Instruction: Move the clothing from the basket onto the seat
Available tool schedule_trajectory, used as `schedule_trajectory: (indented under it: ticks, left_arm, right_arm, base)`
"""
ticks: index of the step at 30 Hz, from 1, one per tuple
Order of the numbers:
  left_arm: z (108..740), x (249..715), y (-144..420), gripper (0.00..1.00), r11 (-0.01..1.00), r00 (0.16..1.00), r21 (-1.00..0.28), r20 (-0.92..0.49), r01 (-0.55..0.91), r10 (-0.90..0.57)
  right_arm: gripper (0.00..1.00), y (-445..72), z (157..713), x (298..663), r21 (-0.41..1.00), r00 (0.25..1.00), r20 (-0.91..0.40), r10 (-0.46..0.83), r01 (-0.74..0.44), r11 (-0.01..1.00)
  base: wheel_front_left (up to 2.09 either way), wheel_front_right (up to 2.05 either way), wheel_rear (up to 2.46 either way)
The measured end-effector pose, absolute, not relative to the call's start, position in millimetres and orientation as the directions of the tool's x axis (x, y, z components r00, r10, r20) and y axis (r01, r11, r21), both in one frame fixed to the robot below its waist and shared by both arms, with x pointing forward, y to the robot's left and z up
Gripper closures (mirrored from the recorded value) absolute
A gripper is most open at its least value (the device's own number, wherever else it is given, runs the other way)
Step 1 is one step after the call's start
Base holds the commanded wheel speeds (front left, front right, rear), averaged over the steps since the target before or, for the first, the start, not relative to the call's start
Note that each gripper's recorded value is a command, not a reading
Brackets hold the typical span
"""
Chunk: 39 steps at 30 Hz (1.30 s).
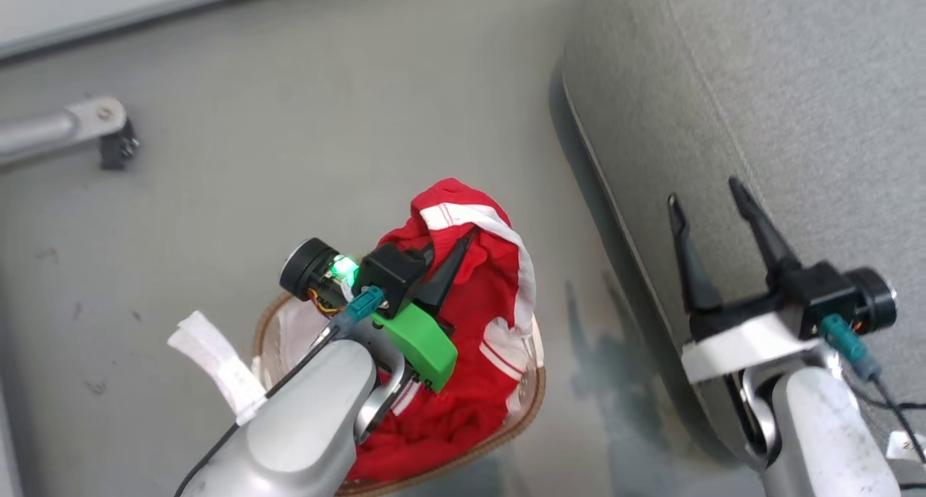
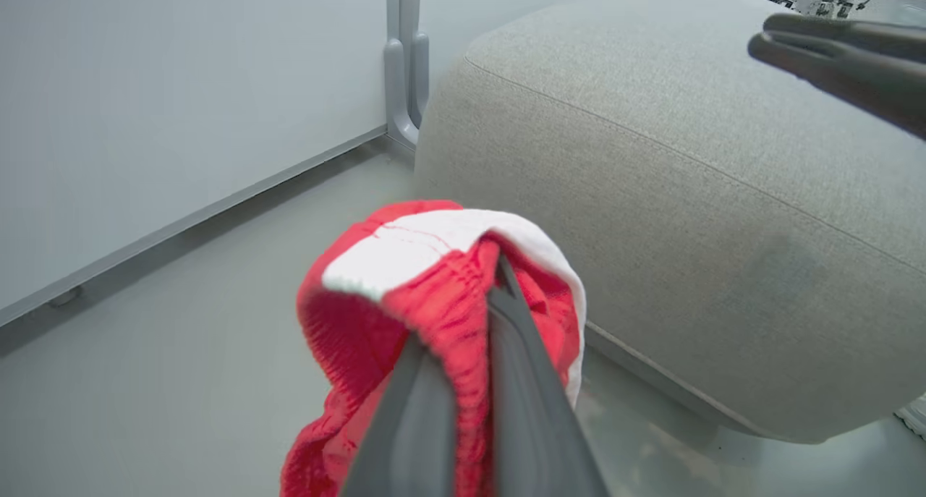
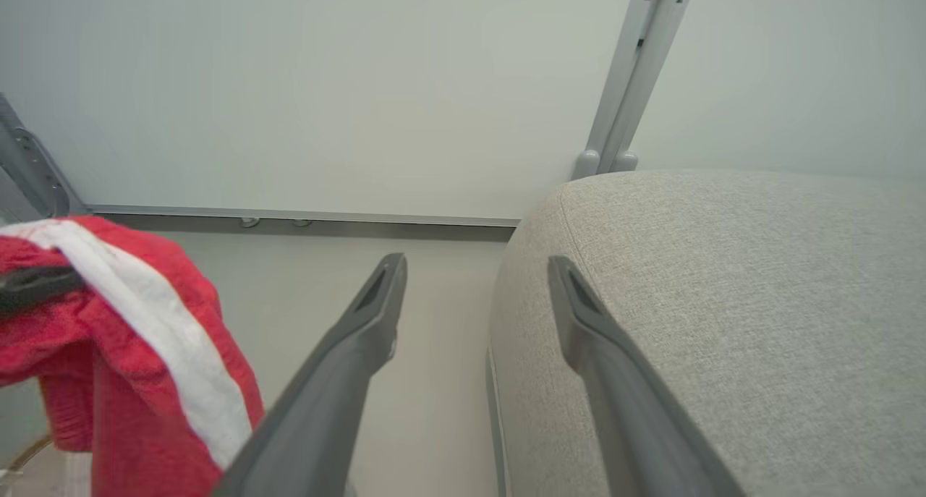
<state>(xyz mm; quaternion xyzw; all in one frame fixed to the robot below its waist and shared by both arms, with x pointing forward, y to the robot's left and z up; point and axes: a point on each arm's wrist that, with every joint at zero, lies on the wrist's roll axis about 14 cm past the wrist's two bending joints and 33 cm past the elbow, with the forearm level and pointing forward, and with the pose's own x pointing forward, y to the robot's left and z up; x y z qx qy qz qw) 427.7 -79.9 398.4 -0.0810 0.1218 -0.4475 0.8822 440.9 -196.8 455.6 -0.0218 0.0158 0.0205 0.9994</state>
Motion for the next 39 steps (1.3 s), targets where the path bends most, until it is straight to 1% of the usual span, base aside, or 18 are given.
schedule_trajectory:
  ticks: [2, 4, 9, 13, 18, 21, 24, 27, 34, 39]
  left_arm:
    - [421.5, 431.2, -71.6, 1.0, 0.607, 0.6, -0.21, -0.101, 0.767, -0.793]
    - [446.8, 432.8, -62.7, 1.0, 0.621, 0.62, -0.142, -0.058, 0.771, -0.782]
    - [503.9, 432.4, -45.5, 1.0, 0.644, 0.643, 0.003, 0.039, 0.765, -0.765]
    - [560.1, 434.0, -34.7, 1.0, 0.652, 0.638, 0.14, 0.133, 0.745, -0.758]
    - [632.8, 432.8, -24.9, 1.0, 0.653, 0.604, 0.307, 0.247, 0.692, -0.757]
    - [670.1, 431.4, -19.0, 1.0, 0.654, 0.582, 0.385, 0.3, 0.651, -0.756]
    - [699.3, 427.0, -18.0, 1.0, 0.649, 0.552, 0.438, 0.343, 0.622, -0.761]
    - [717.6, 425.3, -18.5, 1.0, 0.643, 0.529, 0.463, 0.367, 0.609, -0.765]
    - [729.7, 419.2, -27.4, 1.0, 0.607, 0.487, 0.501, 0.363, 0.617, -0.794]
    - [735.2, 415.1, -29.0, 1.0, 0.594, 0.471, 0.514, 0.362, 0.619, -0.804]
  right_arm:
    - [0.0, -189.5, 461.8, 430.8, -0.036, 0.998, -0.025, 0.057, -0.058, 0.998]
    - [0.0, -182.2, 471.0, 420.9, -0.029, 0.997, -0.007, 0.076, -0.076, 0.997]
    - [0.0, -165.2, 492.3, 400.5, -0.023, 0.992, 0.041, 0.121, -0.12, 0.993]
    - [0.0, -152.2, 517.9, 390.2, -0.026, 0.981, 0.112, 0.157, -0.155, 0.988]
    - [0.0, -135.0, 545.1, 380.1, -0.039, 0.96, 0.188, 0.207, -0.203, 0.978]
    - [0.0, -125.2, 554.2, 375.4, -0.047, 0.948, 0.213, 0.235, -0.23, 0.972]
    - [0.0, -114.5, 560.9, 372.8, -0.059, 0.936, 0.23, 0.267, -0.26, 0.964]
    - [0.0, -105.2, 564.9, 373.0, -0.076, 0.925, 0.239, 0.296, -0.286, 0.955]
    - [0.0, -85.4, 573.1, 384.6, -0.16, 0.899, 0.242, 0.365, -0.334, 0.929]
    - [0.0, -72.3, 567.2, 398.2, -0.236, 0.886, 0.197, 0.42, -0.373, 0.897]
  base:
    - [0.0, 0.0, 0.0]
    - [0.0, 0.0, 0.0]
    - [0.0, 0.0, 0.0]
    - [0.0, 0.0, 0.0]
    - [0.0, 0.0, 0.0]
    - [0.0, 0.0, 0.0]
    - [0.0, 0.0, 0.0]
    - [0.0, 0.0, 0.0]
    - [0.0, 0.0, 0.0]
    - [0.0, 0.0, 0.0]
